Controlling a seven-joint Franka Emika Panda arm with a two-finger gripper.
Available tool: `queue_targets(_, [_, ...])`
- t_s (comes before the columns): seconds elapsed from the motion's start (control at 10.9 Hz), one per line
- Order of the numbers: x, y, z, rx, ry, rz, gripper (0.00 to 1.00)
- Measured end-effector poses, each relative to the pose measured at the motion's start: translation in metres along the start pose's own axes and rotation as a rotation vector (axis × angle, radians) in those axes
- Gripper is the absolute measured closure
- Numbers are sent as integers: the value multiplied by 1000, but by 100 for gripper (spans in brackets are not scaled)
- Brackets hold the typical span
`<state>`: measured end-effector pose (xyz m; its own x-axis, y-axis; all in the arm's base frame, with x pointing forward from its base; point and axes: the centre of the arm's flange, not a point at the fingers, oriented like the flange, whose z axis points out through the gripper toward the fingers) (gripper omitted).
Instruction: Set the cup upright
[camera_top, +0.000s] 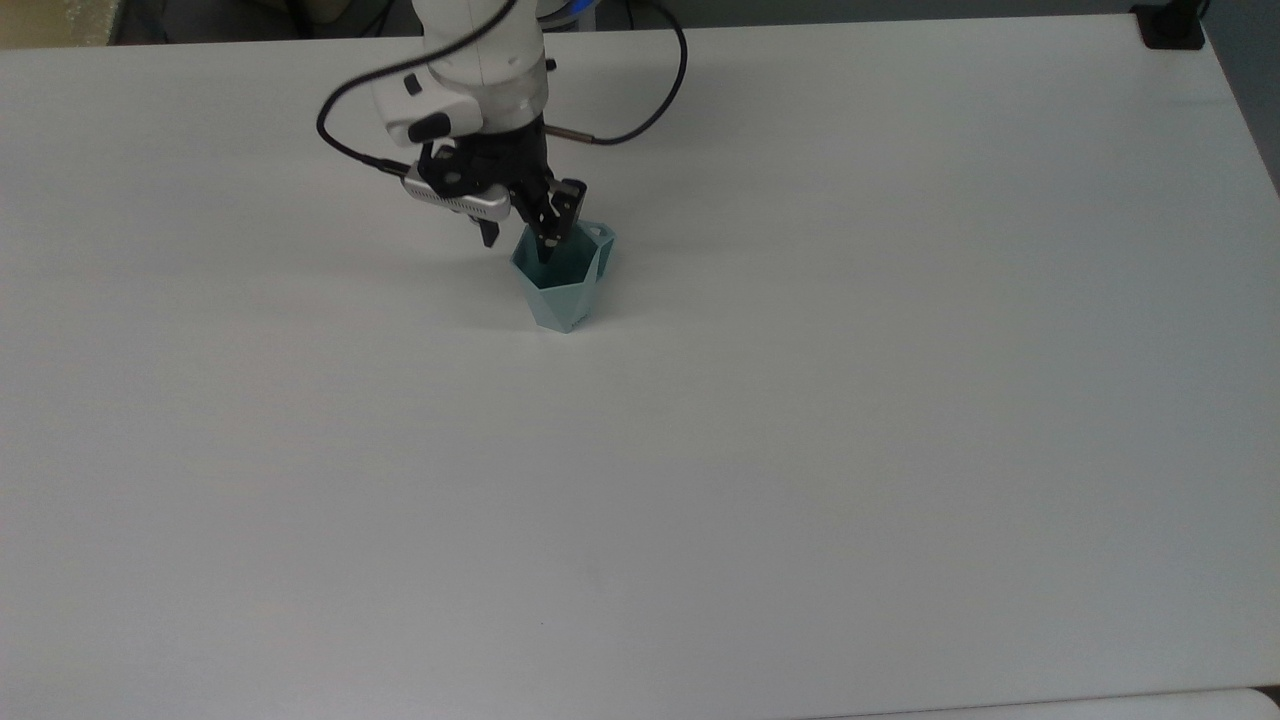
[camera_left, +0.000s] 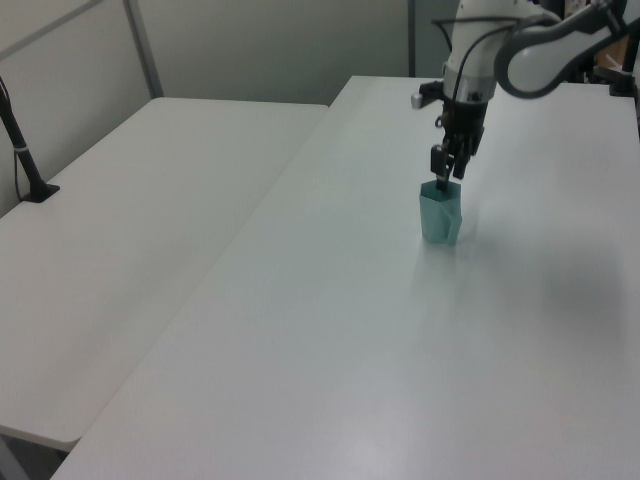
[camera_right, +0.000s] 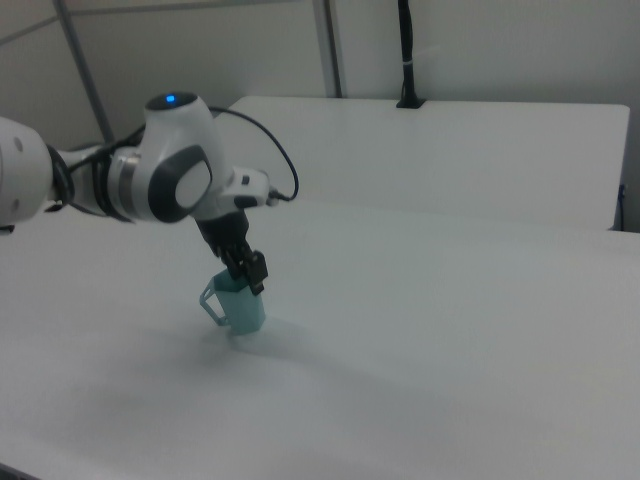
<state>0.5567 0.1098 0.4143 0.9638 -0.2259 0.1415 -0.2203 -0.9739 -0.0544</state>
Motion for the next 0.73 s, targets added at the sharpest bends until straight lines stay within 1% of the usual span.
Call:
queue_targets(0.09, [7, -3, -27, 6, 9, 0, 23])
queue_targets(0.18, [13, -4, -58, 14, 21, -10, 11])
queue_targets(0.27, [17, -4, -89, 21, 30, -12, 0])
queue_targets(0.37, [21, -1, -119, 31, 52, -9, 0])
queue_targets(0.46, [26, 8, -144, 30, 55, -12, 0])
queue_targets(0.55, [29, 23, -162, 14, 27, -46, 0])
queue_targets(0.73, [29, 59, -193, -21, -77, -179, 0])
